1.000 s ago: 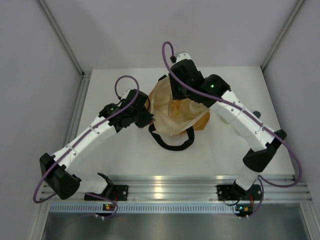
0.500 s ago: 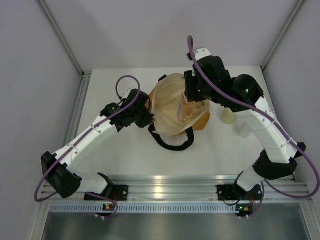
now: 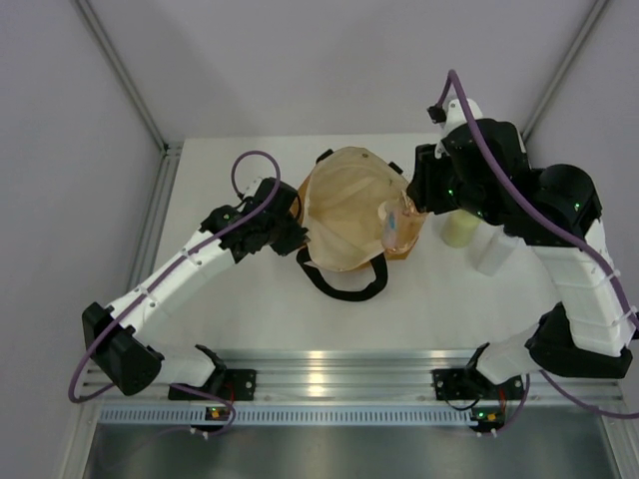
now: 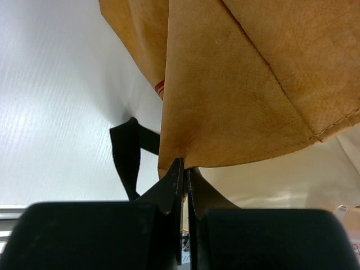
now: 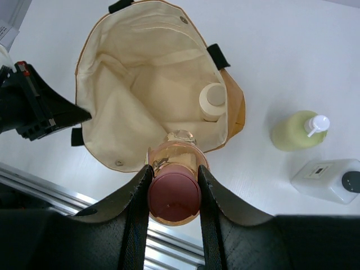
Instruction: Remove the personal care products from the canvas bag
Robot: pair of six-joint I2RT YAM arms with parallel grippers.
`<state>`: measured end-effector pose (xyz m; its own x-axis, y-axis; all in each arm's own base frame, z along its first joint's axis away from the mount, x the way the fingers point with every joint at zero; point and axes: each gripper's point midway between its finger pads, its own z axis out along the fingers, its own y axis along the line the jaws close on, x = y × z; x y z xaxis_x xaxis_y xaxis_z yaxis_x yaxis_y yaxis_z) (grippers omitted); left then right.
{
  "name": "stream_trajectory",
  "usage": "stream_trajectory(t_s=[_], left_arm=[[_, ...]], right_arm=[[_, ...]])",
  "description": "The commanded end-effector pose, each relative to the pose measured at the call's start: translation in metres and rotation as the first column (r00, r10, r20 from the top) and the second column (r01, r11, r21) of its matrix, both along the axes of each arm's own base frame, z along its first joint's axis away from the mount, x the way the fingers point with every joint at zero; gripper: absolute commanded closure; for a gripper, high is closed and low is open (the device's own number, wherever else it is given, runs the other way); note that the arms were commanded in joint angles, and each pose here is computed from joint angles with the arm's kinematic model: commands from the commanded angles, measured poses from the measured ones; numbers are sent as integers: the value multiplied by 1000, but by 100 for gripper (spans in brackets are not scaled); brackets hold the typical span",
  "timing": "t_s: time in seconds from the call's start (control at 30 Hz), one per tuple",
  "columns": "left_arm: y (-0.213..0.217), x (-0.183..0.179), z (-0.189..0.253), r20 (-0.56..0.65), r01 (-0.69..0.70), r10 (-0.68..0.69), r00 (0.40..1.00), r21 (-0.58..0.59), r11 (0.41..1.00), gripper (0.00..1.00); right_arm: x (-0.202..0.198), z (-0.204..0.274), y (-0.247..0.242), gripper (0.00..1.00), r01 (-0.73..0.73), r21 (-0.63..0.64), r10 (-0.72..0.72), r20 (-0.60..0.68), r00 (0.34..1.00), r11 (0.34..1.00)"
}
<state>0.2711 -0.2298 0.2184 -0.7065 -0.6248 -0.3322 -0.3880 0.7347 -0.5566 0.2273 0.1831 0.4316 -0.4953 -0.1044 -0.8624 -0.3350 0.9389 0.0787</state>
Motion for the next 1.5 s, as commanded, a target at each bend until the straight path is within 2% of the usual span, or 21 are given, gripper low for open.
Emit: stream_trajectory(t_s=[0.0, 0.1, 0.37, 0.5, 0.57, 0.6, 0.67, 0.7, 0.77, 0.8, 0.87, 0.9, 0.93, 1.0, 1.03, 1.13, 1.3, 1.47], left_arm=[[-6, 5, 8, 24, 1, -1, 1000, -25, 1000, 100], [-6, 5, 9, 25, 1, -1, 1000, -28, 1000, 100], [-6, 4, 10, 26, 4, -4, 1000, -31, 1000, 100], [-6, 4, 12, 30, 3, -2, 1000, -35, 999, 100], [-6, 4, 12, 31, 4, -2, 1000, -36, 999, 100], [-6, 4, 12, 31, 4, -2, 1000, -36, 999, 100], [-5, 3, 14, 35, 3, -1, 999, -41, 999, 100], [-5, 4, 15, 39, 3, -1, 999, -41, 999, 100], [-5, 3, 16, 42, 5, -3, 999, -44, 999, 100], [-5, 3, 16, 41, 6, -4, 999, -45, 999, 100], [-5, 2, 15, 39, 9, -8, 999, -42, 999, 100], [-5, 2, 15, 38, 9, -7, 999, -43, 999, 100], [-5, 1, 15, 38, 12, -11, 999, -45, 999, 100], [-5, 1, 16, 40, 17, -15, 999, -47, 999, 100], [-5, 0, 15, 39, 19, -17, 999, -43, 999, 100], [-4, -2, 13, 35, 22, -20, 999, -42, 999, 100], [-5, -5, 11, 27, 32, -31, 999, -47, 998, 100], [-4, -6, 11, 29, 43, -42, 999, -42, 998, 100]], right_arm=[[-11, 52, -33, 100, 69, 150, -90, 138, 986, 986], [-14, 52, -47, 100, 105, 141, -125, 142, 982, 984], [-2, 27, -85, 100, 280, 20, -280, 163, 946, 960], [2, 27, -105, 100, 351, 57, -355, 197, 914, 935], [9, 10, -113, 100, 393, 31, -392, 184, 902, 919], [9, 14, -116, 100, 400, 74, -406, 203, 891, 914], [18, -13, -124, 100, 447, 41, -446, 186, 875, 894], [18, -9, -128, 100, 454, 94, -463, 207, 862, 886], [26, -40, -138, 100, 502, 51, -501, 190, 844, 864], [28, -38, -145, 100, 524, 95, -531, 209, 821, 846], [36, -72, -150, 100, 552, 50, -551, 179, 815, 832], [41, -74, -148, 100, 543, 85, -548, 184, 816, 836], [45, -94, -155, 100, 565, 55, -566, 163, 808, 823], [54, -98, -162, 100, 577, 78, -580, 194, 791, 813], [57, -118, -165, 100, 583, 49, -582, 176, 794, 811], [69, -137, -174, 100, 581, 79, -585, 177, 792, 810], [85, -151, -183, 100, 556, 121, -568, 236, 789, 822], [92, -178, -193, 100, 563, 114, -573, 213, 791, 819]])
